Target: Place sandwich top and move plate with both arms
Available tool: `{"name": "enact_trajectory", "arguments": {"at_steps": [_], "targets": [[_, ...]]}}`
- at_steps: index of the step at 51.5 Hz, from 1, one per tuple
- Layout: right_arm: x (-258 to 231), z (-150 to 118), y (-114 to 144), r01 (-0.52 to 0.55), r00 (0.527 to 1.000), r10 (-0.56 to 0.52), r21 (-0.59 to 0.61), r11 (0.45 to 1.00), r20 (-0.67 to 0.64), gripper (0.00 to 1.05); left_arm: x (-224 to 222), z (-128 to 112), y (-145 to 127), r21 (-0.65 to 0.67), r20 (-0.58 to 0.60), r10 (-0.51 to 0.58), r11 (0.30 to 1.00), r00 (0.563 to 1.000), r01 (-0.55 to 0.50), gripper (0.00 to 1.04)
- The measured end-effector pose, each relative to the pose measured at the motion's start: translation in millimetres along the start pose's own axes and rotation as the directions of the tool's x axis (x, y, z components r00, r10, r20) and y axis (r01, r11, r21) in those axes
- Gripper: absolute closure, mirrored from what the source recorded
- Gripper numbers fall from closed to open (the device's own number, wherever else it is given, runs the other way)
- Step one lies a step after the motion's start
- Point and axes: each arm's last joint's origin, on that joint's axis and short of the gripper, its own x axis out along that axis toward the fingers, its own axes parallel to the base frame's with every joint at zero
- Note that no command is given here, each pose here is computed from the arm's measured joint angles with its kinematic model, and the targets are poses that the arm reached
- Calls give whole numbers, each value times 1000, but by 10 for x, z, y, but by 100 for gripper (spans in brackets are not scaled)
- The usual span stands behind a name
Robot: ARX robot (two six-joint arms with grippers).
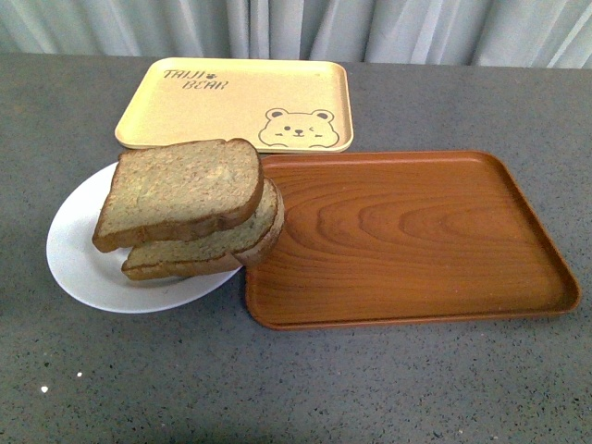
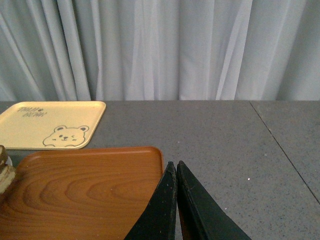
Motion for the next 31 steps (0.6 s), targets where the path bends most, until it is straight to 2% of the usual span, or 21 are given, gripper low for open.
{"name": "enact_trajectory", "arguments": {"at_steps": [3,5,7,8,10,12,13,15,17,18,22,26,31], "targets": [[-1,1,0,0,1000,0,-1,1000,1,100,0,0,0,0,0,0,1000,1000,0,9],[-1,1,0,0,1000,0,-1,1000,2,93,0,0,0,0,0,0,1000,1000,0,9],[-1,1,0,0,1000,0,-1,1000,2,88,6,-10,-2,-28,-41,-50,998,998,49,9],[-1,1,0,1,1000,-1,-1,1000,2,84,5,-5,-3,-89,-96,-122,990,988,113,9],[-1,1,-1,2,1000,-2,-1,1000,1,79,16,6,2,-193,-185,-212,965,960,176,9],[-1,1,1,-3,1000,3,-1,1000,2,72,72,35,0,-353,-258,-334,906,907,234,9],[-1,1,0,-2,1000,2,-1,1000,2,70,90,40,-3,-376,-268,-359,893,894,247,9],[-2,2,1,-2,1000,2,-1,1000,2,63,174,77,-10,-497,-281,-448,825,849,271,9],[-2,1,1,-2,1000,2,-1,1000,2,58,234,105,-4,-559,-276,-484,784,830,271,9],[-1,1,0,-2,1000,2,-1,1000,2,52,325,145,5,-614,-262,-523,739,811,278,9],[-2,1,0,-1,1000,1,-1,1000,2,36,611,190,128,-716,-244,-507,670,827,199,9],[-2,1,0,-1,1000,1,-1,1000,2,26,816,169,247,-770,-237,-470,625,850,131,9],[-2,1,0,-1,1000,1,-1,1000,1,9,1126,23,434,-819,-259,-397,574,880,18,9]]}}
